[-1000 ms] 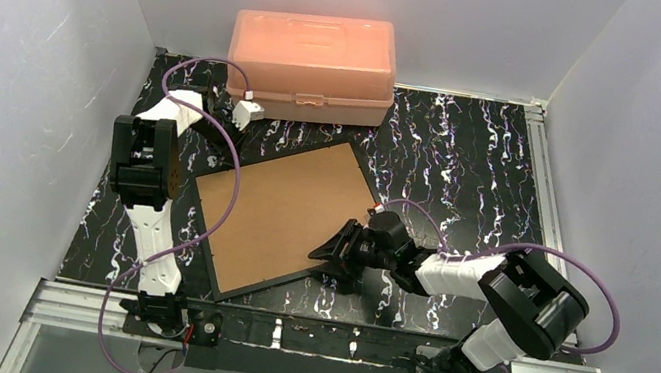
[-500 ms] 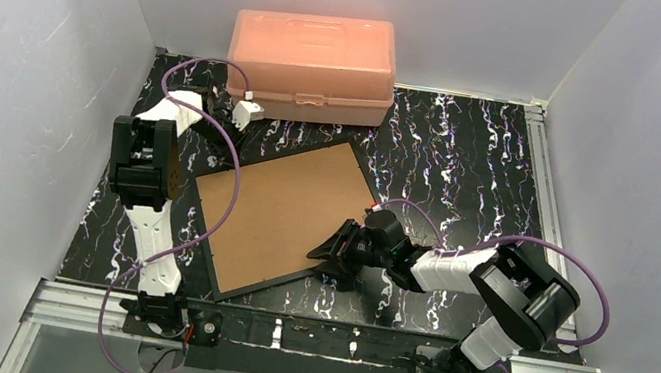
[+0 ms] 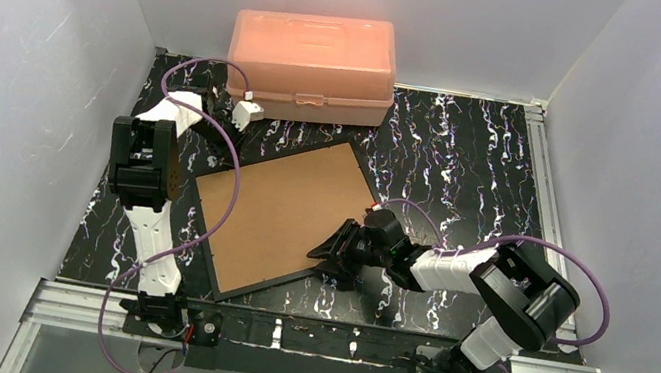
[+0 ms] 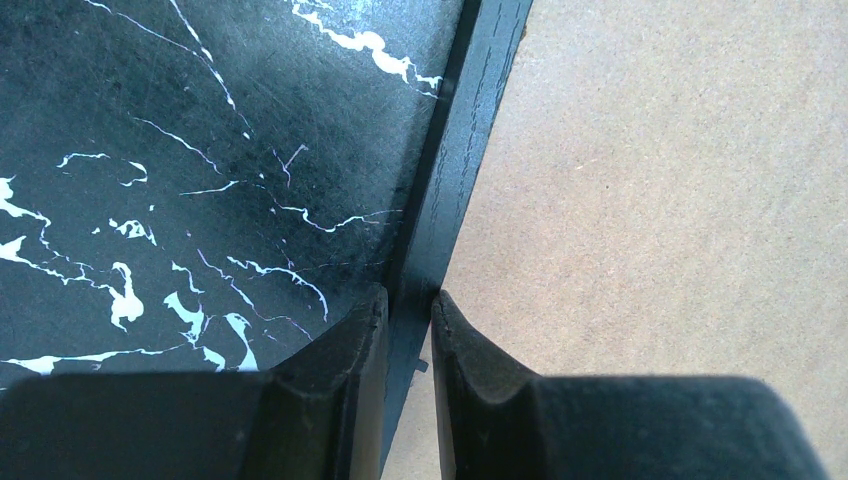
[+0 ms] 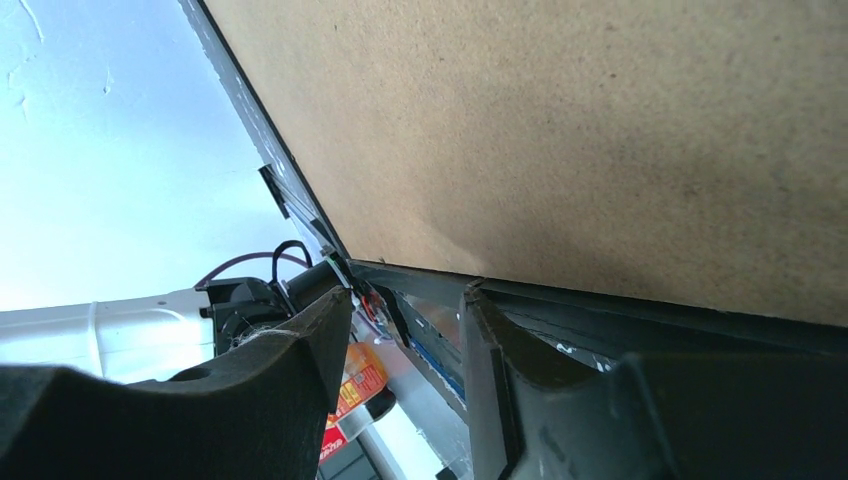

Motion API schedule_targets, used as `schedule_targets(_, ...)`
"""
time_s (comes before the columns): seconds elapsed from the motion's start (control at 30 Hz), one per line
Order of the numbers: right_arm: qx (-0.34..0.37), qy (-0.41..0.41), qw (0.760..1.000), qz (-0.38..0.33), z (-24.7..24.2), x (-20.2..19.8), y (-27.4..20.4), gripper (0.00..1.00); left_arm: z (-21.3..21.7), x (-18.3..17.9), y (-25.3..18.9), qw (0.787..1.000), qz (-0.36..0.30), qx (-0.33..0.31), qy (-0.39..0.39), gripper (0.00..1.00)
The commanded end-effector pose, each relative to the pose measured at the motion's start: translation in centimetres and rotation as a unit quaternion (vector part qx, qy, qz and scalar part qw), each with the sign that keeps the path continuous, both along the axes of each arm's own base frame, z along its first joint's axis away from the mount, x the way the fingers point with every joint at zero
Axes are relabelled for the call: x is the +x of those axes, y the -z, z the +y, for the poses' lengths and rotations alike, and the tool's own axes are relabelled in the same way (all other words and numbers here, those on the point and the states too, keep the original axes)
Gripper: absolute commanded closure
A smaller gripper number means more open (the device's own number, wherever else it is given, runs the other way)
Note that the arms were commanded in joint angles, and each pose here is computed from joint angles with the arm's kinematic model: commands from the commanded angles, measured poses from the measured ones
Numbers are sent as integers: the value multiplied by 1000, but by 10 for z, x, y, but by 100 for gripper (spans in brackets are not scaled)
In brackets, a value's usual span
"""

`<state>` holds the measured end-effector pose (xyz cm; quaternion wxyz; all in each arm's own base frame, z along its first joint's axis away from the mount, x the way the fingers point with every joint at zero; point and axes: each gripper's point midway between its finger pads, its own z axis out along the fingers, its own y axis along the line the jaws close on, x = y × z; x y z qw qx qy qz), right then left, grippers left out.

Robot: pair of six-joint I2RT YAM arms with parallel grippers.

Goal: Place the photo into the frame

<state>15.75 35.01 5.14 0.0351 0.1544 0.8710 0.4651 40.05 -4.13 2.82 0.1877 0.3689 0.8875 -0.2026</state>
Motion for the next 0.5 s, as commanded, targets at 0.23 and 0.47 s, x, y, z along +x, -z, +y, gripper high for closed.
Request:
schedule_targets(0.23,-13,16,1000,-11,4,12,3,50,-4,-44,10,996,84,3,7,99)
schedule_targets(0.47,-8,14,1000,-5,7,12,9,49,-4,-46,11,996,87,2,8,100)
